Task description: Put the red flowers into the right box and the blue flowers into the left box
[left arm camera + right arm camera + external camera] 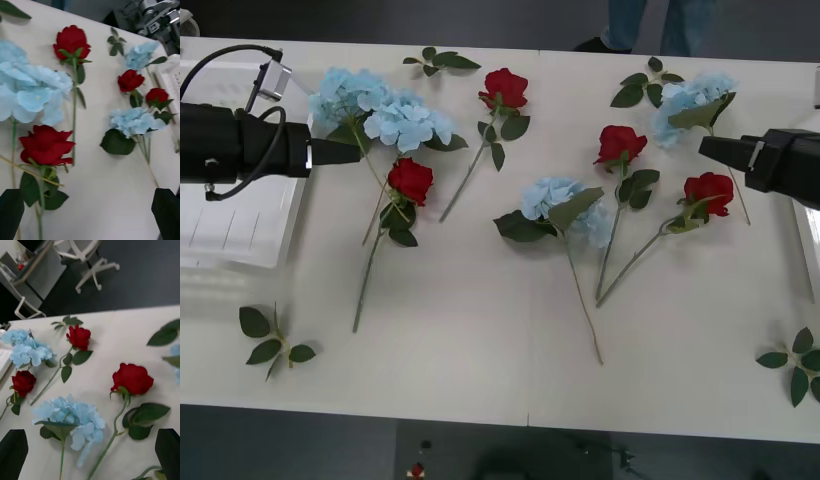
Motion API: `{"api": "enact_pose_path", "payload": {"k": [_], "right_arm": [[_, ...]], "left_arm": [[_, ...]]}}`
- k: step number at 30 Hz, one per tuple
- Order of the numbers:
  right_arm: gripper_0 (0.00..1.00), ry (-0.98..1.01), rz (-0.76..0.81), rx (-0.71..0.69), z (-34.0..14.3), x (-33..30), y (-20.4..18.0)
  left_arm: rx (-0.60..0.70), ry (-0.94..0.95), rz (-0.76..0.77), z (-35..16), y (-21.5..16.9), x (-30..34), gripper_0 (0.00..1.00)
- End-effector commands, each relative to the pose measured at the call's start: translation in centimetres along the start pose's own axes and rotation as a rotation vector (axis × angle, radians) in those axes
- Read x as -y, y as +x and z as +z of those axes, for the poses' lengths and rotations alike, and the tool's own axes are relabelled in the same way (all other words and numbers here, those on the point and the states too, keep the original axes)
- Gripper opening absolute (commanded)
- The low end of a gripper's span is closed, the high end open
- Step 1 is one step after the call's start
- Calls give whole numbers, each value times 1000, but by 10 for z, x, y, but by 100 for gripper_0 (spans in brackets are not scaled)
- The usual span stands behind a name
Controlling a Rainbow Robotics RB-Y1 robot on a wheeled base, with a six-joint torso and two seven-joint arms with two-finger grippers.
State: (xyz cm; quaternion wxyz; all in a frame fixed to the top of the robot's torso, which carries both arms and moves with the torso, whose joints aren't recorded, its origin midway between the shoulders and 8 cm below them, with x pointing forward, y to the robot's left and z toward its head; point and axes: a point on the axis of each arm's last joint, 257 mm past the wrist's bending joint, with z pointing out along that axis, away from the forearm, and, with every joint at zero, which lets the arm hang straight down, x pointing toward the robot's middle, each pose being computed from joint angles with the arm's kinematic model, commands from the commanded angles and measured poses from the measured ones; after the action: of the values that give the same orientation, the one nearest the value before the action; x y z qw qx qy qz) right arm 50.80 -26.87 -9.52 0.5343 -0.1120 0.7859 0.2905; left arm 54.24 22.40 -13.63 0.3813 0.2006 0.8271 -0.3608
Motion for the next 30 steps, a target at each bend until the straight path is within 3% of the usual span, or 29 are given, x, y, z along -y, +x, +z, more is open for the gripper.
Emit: {"api": "enact_pose_path", "payload": {"k": [1, 13, 20, 30], "right_arm": [[100, 67, -41, -8, 30, 25, -14], [100, 235, -53, -88, 78, 121, -43], [100, 325, -67, -239, 74, 171, -35], [100, 461, -79, -318, 90, 195, -9]], "left_arm": [[17, -115, -80, 12, -25, -27, 100], [-1, -405, -178, 17, -37, -103, 100], [34, -574, -122, 10, -54, -143, 100], [49, -609, -90, 29, -57, -143, 100]]}}
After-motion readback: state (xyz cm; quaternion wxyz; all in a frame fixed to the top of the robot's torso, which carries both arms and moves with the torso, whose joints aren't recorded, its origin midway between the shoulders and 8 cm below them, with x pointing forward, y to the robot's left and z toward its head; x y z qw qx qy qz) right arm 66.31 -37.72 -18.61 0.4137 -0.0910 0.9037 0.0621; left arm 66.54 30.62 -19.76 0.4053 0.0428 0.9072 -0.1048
